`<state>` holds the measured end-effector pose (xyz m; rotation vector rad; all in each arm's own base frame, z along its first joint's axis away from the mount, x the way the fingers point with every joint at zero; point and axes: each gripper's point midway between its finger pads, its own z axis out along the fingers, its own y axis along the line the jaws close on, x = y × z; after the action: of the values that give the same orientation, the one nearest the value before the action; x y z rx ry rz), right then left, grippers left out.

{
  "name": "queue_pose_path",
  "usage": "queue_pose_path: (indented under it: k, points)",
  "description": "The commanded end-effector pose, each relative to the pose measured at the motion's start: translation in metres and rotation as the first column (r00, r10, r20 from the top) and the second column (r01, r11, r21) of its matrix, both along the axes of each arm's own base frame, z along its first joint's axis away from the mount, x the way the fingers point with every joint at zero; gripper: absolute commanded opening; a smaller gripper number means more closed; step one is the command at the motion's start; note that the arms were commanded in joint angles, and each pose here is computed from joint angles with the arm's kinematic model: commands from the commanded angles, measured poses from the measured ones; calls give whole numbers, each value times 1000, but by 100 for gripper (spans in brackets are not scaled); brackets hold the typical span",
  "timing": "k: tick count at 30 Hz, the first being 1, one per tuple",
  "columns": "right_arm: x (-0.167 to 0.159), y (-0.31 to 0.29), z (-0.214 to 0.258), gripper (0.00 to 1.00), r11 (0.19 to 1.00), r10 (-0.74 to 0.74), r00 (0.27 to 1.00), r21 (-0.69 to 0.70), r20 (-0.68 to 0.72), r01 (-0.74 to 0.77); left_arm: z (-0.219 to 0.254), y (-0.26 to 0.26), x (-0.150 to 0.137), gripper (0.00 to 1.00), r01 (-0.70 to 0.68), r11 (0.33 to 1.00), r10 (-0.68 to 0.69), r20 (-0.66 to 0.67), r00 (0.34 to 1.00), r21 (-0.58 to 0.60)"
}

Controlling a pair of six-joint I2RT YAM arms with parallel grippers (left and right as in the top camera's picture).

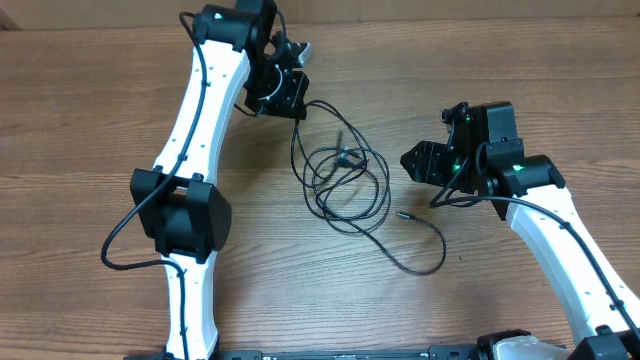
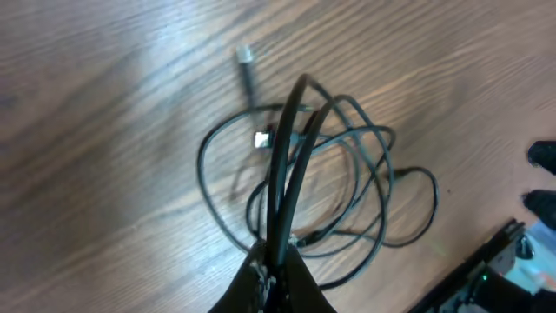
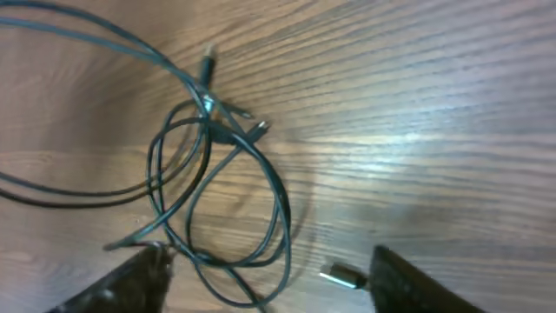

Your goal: Untangle cables

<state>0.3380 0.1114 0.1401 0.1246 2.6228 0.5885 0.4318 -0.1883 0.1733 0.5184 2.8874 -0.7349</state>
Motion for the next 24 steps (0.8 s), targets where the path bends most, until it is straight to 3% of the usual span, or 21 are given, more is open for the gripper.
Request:
queue_pose_path:
  k: [1,5,10,14,18,20,24]
  points:
    - [1,3,5,88,999,40,999,-1,27,-40,78,-23,-14,4,165,975,-130,221,967,-148]
    - [-5,18,10,91,985,168,984,35,61,-170,144,-34,-18,4,254,938,-134,429,893,-236]
    - [-3,18,12,92,985,168,983,35,73,-171,235,-34,-23,4,277,919,-26,658,752,-280]
    - [1,19,14,96,984,169,981,36,92,-172,288,-30,-37,5,282,903,57,740,670,-325]
    - [6,20,18,98,984,168,979,36,120,-173,297,-28,-50,9,284,897,66,736,674,-340]
    - [9,20,20,98,984,167,977,35,135,-173,283,-24,-51,17,244,914,59,700,712,-325]
    - [14,21,23,97,985,165,973,32,162,-172,231,-2,-40,20,72,975,67,587,807,-210]
